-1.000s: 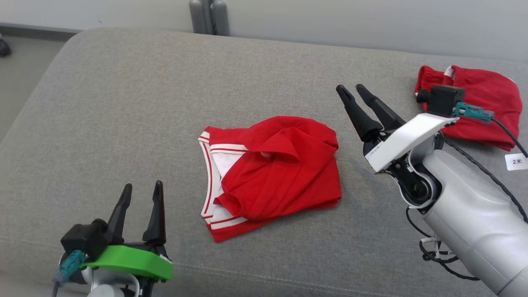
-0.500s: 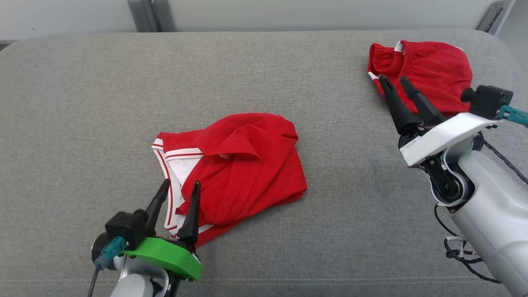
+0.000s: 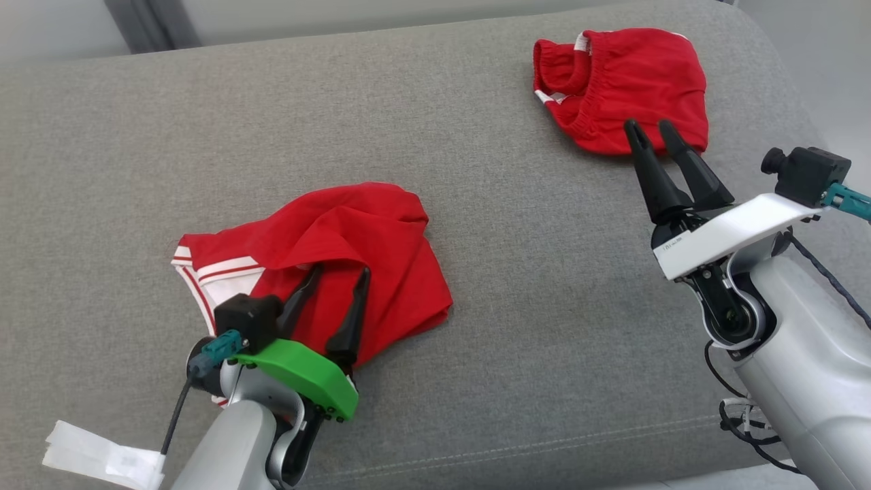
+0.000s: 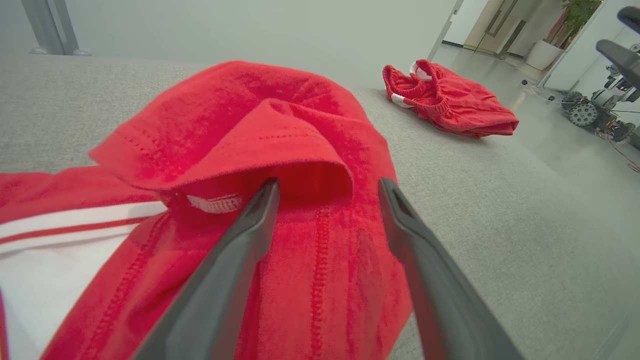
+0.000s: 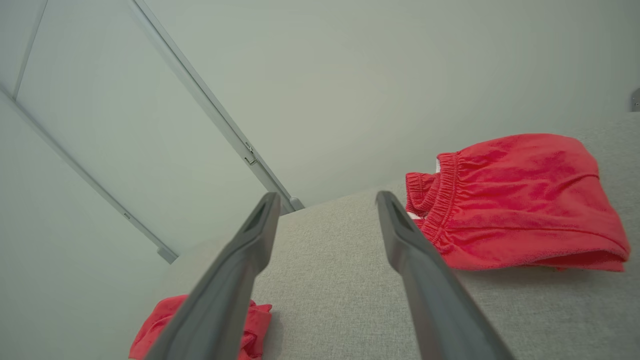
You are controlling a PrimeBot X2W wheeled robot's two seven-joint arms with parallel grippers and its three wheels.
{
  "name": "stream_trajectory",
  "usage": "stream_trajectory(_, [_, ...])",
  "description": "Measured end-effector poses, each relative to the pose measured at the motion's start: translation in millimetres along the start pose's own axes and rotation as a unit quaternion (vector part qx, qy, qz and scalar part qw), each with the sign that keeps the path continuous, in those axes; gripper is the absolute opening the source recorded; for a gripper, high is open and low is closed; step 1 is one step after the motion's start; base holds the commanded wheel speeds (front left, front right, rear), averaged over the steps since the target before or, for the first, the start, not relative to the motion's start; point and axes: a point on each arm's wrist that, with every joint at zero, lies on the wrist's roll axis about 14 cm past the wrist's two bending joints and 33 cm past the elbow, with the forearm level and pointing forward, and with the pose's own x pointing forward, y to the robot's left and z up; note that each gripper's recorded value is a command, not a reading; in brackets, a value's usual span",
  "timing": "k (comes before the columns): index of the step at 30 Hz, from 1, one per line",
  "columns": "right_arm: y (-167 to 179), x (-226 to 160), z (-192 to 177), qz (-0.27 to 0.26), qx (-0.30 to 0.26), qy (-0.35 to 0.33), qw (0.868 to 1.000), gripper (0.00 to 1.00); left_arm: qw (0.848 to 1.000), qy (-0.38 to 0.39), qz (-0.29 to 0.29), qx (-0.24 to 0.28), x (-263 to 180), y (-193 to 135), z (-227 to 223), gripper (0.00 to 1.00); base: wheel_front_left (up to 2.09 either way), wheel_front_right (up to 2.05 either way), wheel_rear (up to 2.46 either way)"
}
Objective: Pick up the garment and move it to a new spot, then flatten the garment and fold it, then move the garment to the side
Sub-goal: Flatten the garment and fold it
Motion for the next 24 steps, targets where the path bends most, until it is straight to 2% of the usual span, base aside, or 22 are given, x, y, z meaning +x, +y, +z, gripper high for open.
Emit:
stream_trajectory(3, [-5, -4, 3, -0.010, 0.004, -0.009, 1.000, 1.00, 0.999, 0.020, 0.010, -0.030, 6, 6, -11, 1.00, 0.00, 0.00, 0.00])
stream_trajectory(13, [-36, -24, 6, -0.059, 0.002, -0.022, 0.998, 1.00, 0.997, 0.039, -0.014, -0.068, 34, -6, -21, 1.00, 0.00, 0.00, 0.00])
stream_trajectory(15, [-37, -25, 5, -0.062, 0.002, -0.022, 0.998, 1.00, 0.997, 0.040, 0.001, -0.069, 36, 1, -20, 0.64, 0.00, 0.00, 0.00])
stream_trajectory(16, [-36, -25, 5, -0.062, 0.004, -0.023, 0.998, 1.00, 0.996, 0.037, 0.007, -0.075, 36, 3, -19, 0.22, 0.00, 0.00, 0.00])
stream_trajectory(17, [-36, -25, 5, -0.062, 0.004, -0.023, 0.998, 1.00, 0.996, 0.037, 0.007, -0.075, 36, 3, -19, 0.00, 0.00, 0.00, 0.00])
stream_trajectory(24, [-40, -30, 5, -0.072, 0.006, -0.031, 0.997, 1.00, 0.997, 0.013, 0.024, -0.073, 30, 13, -6, 0.00, 0.00, 0.00, 0.00])
